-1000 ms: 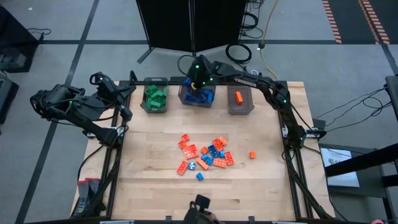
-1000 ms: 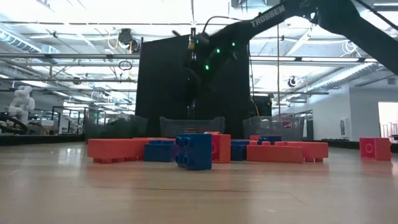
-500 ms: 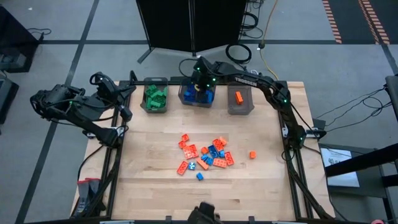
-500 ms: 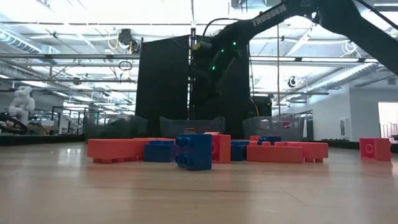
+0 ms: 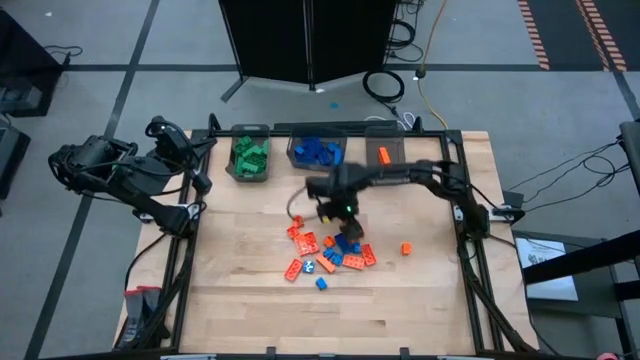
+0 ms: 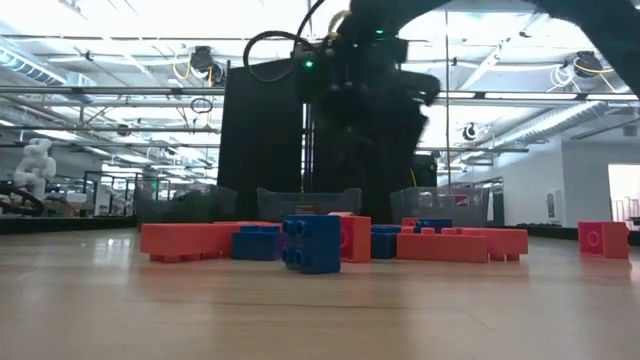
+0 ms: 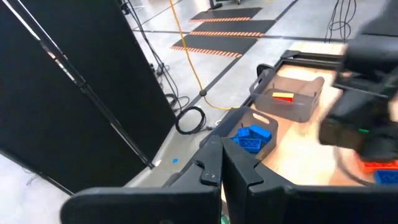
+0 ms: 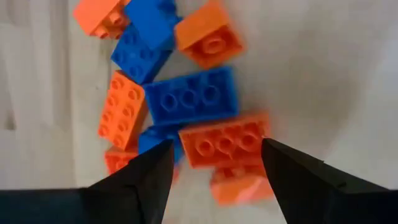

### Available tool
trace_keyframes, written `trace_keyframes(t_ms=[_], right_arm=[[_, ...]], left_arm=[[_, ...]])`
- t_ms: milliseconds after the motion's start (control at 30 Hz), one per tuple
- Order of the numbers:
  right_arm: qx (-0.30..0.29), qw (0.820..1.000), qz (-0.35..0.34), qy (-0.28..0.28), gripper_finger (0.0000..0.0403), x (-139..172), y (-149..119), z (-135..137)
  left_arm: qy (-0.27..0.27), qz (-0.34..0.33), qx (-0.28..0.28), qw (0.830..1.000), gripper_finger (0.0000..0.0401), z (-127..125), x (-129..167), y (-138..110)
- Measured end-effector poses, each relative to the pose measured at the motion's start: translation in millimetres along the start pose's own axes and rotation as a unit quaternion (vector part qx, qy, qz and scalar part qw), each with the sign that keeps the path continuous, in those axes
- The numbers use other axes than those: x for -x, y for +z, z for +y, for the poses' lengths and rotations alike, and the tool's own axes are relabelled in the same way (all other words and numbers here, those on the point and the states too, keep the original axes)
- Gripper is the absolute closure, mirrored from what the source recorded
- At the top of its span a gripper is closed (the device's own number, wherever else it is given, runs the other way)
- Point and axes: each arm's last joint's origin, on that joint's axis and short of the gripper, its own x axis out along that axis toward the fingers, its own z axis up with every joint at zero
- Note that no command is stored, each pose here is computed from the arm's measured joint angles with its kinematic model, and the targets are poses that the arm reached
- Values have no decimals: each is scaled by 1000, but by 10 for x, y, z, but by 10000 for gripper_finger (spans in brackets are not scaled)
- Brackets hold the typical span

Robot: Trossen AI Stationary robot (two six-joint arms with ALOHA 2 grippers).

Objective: Sort blocks
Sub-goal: Put the orange game piece into the right black bin

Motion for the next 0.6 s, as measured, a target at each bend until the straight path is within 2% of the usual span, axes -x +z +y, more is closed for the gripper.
trace_keyframes(t_ms=[200,333,400,500,600], right_arm=[[-9,998,-21,-67,174,-154,-263,173],[-55,988,-54,-132,174,-108,-469,181],[-106,983,-72,-134,174,-107,-564,142],[-179,975,-89,-102,174,-163,-683,143],[-212,969,-112,-61,174,-253,-687,232]], left_arm=[[1,1,-3,1000,401,9,4,-7],[2,0,-4,1000,401,22,9,-10],[3,-1,-3,1000,401,27,12,-11],[3,-1,-1,1000,401,31,14,-12],[3,-1,-1,1000,401,31,14,-12]])
